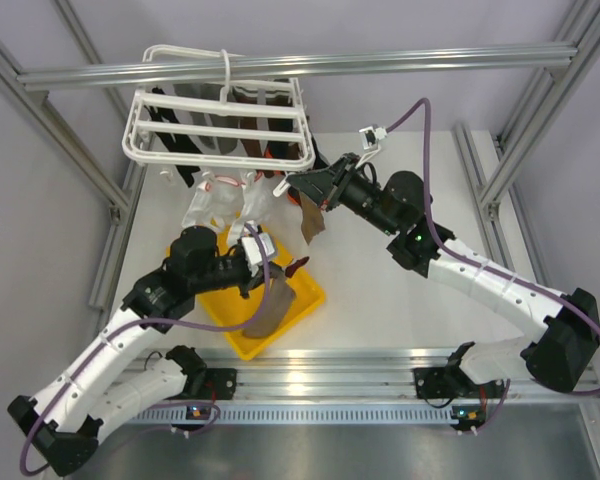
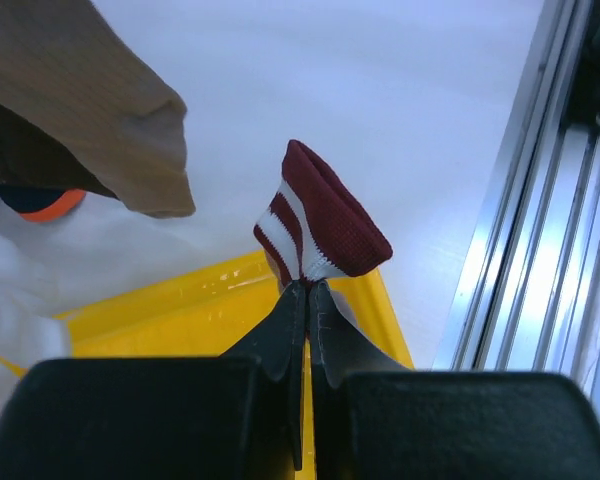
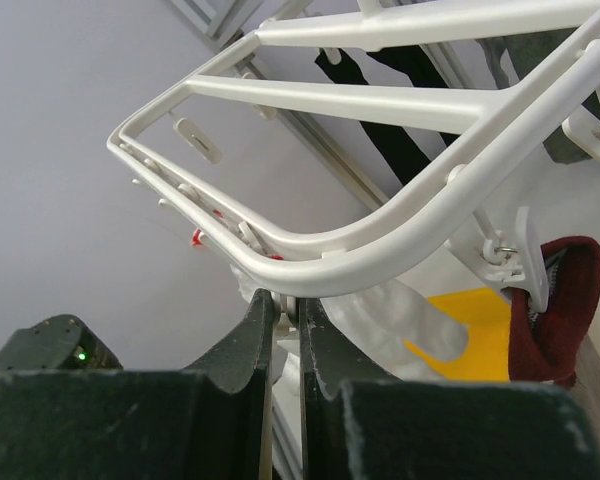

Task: Clip the socks to the hanger
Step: Pick up the sock from the bin, then clamp the sock onto the hanger.

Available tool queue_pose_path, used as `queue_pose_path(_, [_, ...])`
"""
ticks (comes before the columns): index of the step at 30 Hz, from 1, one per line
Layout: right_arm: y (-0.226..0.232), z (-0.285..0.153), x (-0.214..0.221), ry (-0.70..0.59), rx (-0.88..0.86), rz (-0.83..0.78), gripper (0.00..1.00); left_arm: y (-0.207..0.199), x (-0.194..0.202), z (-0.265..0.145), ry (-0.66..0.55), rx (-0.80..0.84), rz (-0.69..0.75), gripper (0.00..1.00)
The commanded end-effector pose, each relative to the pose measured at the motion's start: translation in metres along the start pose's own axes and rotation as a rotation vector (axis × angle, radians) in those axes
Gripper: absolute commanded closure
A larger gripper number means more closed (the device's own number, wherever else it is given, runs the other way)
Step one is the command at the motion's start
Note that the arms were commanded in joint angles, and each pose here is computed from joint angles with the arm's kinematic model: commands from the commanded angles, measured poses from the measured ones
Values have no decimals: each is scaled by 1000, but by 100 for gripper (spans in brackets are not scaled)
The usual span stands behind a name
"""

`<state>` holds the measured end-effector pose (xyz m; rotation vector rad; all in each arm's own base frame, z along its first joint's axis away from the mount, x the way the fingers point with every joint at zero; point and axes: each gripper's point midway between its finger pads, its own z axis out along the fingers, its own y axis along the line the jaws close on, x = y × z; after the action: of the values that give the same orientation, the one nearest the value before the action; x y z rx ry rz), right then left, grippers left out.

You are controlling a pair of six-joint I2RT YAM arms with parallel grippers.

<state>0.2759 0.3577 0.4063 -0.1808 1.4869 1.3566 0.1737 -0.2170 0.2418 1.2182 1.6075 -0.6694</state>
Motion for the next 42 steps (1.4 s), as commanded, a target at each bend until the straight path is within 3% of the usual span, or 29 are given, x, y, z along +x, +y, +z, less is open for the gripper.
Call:
queue_pose_path(1, [4, 2, -27, -72, -4, -24, 100, 22, -55, -9, -150, -113, -139, 100])
queue_pose_path(4, [4, 2, -27, -73, -2, -24, 100, 57, -63, -18, -163, -283, -231, 100])
queue_pose_path(11, [1, 1, -29, -83, 18, -24, 100, 85, -93, -53, -349, -493, -204, 100])
queue_pose_path(16, [-4, 1, -30, -90, 42, -22, 100, 106, -87, -62, -358, -626, -228, 100])
queue_pose_path(42, [-9, 12, -21, -63, 92, 98, 100, 104, -109, -37, -422, -552, -156, 100])
